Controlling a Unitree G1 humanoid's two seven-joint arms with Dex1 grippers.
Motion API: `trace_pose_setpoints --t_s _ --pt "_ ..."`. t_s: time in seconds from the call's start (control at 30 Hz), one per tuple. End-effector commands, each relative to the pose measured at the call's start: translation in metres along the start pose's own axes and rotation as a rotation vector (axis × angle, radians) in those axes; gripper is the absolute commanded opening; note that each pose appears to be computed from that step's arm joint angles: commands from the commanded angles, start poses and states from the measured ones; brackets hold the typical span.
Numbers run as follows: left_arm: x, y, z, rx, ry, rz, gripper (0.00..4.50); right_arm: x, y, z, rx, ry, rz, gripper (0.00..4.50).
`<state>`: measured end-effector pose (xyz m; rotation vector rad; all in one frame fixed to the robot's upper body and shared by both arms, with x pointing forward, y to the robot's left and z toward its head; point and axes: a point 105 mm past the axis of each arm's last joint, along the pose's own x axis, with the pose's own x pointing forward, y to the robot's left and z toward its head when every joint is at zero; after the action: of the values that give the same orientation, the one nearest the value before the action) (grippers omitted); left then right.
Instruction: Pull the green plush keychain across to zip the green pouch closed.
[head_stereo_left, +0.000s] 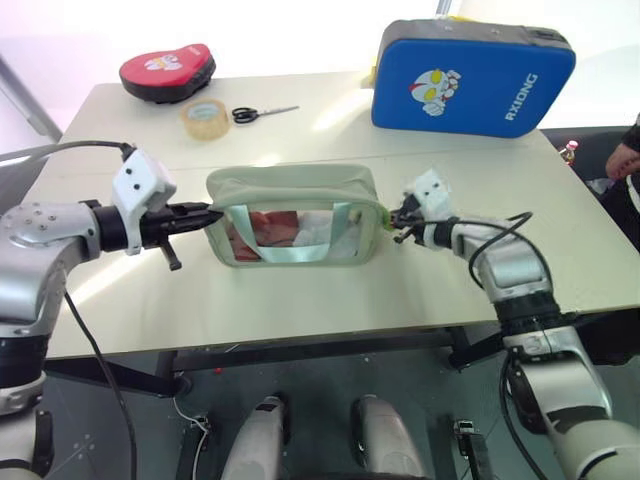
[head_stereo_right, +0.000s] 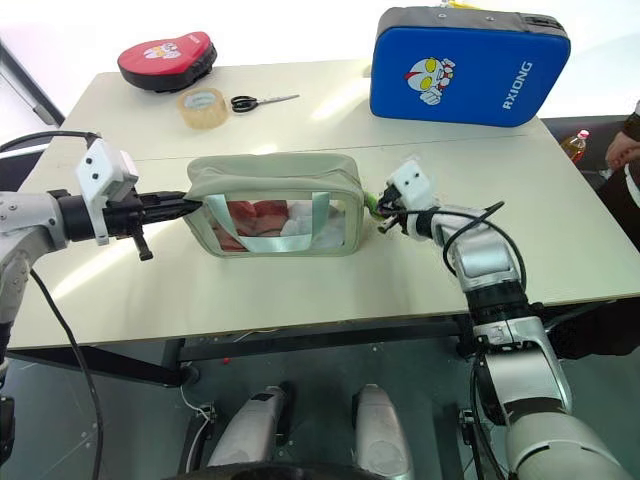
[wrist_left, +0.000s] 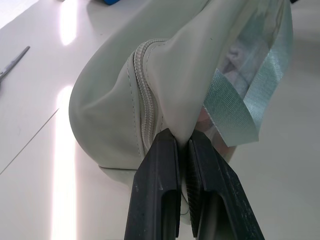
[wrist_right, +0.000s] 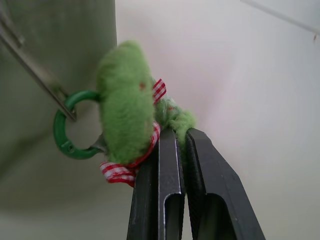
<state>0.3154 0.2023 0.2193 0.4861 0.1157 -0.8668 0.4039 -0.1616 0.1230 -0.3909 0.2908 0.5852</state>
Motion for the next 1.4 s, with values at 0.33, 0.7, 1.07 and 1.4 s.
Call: trace_pose_setpoints --t_s 0.33,0.7,1.07,1.4 --pt "-0.005 0.006 0.01 0.048 -0.018 0.023 0.0 -0.005 -0.004 0.016 0.025 -0.071 -0.02 0.04" --pt "-0.006 0.01 0.012 0.055 -0.017 0.032 0.0 -0.071 -0.031 0.087 -0.051 -0.196 0.205 4.47" --pt "-0.007 0.019 0.023 0.057 -0.03 0.042 0.0 -0.121 -0.007 0.135 -0.208 -0.256 0.507 4.47" --pt "-0.01 0.02 0.024 0.03 -0.047 0.035 1.55 -0.104 -0.013 0.138 -0.17 -0.296 0.425 4.5"
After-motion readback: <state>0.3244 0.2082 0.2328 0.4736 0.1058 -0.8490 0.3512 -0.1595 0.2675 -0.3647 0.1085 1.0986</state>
